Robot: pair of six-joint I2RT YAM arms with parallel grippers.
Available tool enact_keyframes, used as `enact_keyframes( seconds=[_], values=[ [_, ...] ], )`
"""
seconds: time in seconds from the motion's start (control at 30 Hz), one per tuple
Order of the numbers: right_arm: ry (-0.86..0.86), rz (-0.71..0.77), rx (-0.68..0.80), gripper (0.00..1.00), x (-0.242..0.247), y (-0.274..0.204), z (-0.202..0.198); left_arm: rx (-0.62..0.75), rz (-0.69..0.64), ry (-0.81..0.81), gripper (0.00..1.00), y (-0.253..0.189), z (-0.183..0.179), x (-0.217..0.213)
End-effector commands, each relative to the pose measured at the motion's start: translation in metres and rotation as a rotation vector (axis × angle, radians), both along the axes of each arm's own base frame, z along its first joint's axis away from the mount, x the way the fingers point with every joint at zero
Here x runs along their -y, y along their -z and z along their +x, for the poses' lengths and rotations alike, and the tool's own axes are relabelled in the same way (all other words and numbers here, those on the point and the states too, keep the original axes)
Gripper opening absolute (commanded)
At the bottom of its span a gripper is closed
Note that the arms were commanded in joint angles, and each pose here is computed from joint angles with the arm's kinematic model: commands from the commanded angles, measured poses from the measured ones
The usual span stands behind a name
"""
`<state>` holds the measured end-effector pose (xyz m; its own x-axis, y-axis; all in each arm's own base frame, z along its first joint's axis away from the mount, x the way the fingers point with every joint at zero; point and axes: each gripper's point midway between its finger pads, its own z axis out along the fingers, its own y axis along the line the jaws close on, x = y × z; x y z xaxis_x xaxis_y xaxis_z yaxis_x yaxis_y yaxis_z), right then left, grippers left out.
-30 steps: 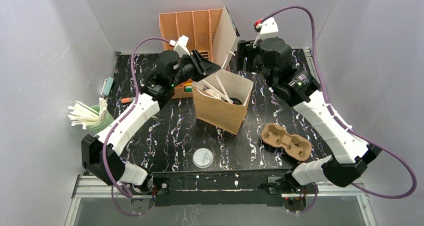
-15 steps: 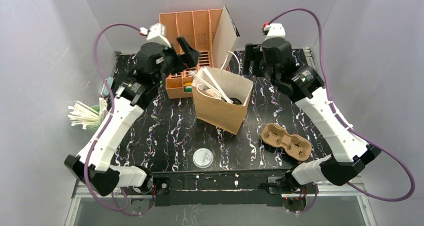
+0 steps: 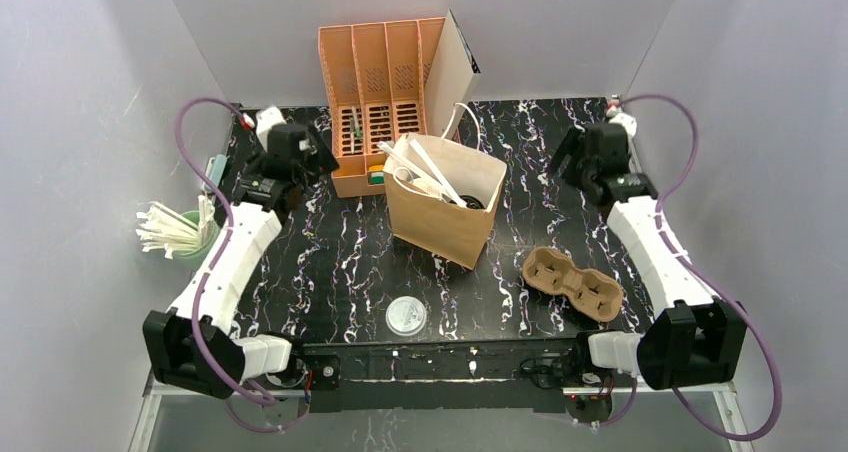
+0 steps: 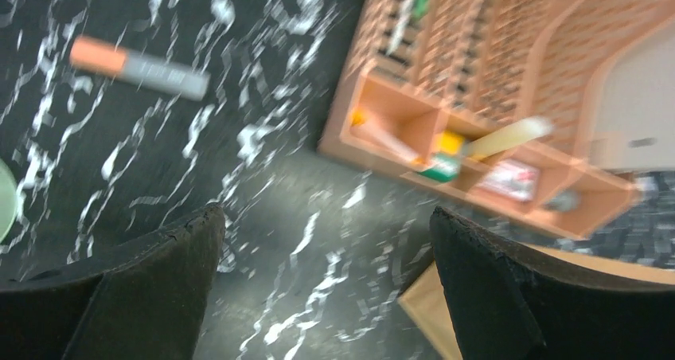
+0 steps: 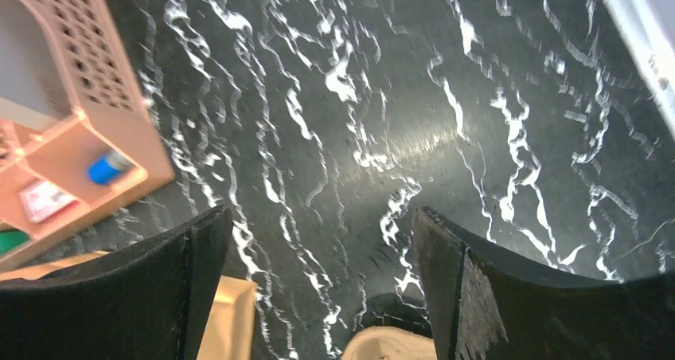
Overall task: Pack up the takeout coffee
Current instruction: Place the straw in the takeout bag, then reset both arms
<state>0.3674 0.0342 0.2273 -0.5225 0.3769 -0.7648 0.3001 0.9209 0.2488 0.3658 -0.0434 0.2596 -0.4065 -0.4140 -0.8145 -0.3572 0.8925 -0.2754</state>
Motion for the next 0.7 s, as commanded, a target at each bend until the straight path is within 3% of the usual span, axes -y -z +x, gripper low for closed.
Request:
enact_keyframes(
  seconds=[0.0,0.17,0.3,0.47,0.6,0.67],
  values=[
    [0.083,0.018,0.178,0.91,0.008,0.031,0.017,-0.032,0.045,-0.140,0.98,0.059,-0.016,-0.028],
    [0.101,-0.131,0.151,0.93,0.028,0.087,0.020,-0.023,0.180,-0.180,0.98,0.098,-0.014,-0.056],
    [-0.042,-0.263,0.139,0.96,0.031,0.114,0.023,-0.048,0.344,-0.129,0.98,0.133,0.002,-0.066],
    [-0.253,-0.278,0.255,0.98,0.006,0.148,0.017,-0.038,0.484,-0.082,0.98,0.169,0.012,-0.077],
    [-0.341,-0.294,0.350,0.98,-0.002,0.157,0.013,0.007,0.478,-0.039,0.98,0.188,0.008,-0.085],
    [-0.425,-0.297,0.373,0.98,-0.010,0.158,0.010,0.048,0.390,-0.038,0.98,0.196,0.006,-0.091]
  ],
)
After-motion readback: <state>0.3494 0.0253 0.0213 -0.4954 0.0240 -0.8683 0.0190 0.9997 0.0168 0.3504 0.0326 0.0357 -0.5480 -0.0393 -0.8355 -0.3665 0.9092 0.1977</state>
